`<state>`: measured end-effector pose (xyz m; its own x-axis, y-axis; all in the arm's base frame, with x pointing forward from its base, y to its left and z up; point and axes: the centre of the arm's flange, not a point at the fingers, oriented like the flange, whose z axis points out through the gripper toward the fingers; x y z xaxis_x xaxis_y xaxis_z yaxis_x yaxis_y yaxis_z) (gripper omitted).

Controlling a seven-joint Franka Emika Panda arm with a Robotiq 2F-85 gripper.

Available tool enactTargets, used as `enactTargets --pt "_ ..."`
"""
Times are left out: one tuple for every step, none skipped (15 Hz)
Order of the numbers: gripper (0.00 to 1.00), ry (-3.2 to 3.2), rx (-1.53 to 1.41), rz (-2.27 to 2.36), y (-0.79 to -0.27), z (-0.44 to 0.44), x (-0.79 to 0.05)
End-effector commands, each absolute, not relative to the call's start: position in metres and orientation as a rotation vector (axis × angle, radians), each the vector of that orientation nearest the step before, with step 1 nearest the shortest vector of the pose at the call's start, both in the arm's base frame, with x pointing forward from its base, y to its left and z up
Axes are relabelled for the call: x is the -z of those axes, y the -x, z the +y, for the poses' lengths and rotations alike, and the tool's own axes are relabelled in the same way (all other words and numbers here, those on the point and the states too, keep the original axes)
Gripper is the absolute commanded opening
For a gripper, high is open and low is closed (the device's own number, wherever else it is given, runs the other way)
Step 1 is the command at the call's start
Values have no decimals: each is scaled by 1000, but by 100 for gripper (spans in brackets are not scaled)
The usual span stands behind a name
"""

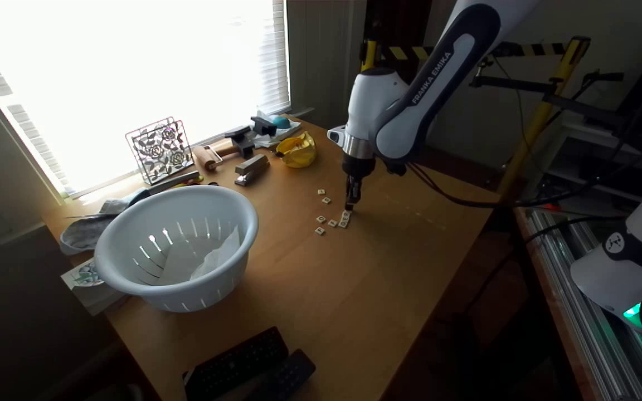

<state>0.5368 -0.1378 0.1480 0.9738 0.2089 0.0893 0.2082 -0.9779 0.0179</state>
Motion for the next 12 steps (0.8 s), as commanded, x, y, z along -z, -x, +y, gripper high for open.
enactTargets --pt "0 -3126 -132 278 -545 -138 -143" --pt "0 -3127 -132 276 -545 -138 -143" --pt "0 -3126 -131 276 -546 -138 -143" --pt "0 -3123 -132 276 -545 -138 -143" --pt "0 -3124 -139 282 -545 -139 -144" --pt "0 -3123 -141 287 -544 -140 -145" --pt "0 -3123 -142 289 -544 -140 -145" --pt "0 -3123 -141 292 -544 -140 -146" --pt "0 -3122 -141 292 -543 -140 -146" --pt "0 -3125 -140 293 -543 -140 -147" --pt "0 -3124 -142 293 -543 -140 -147" --pt "0 -3130 -143 295 -543 -140 -148"
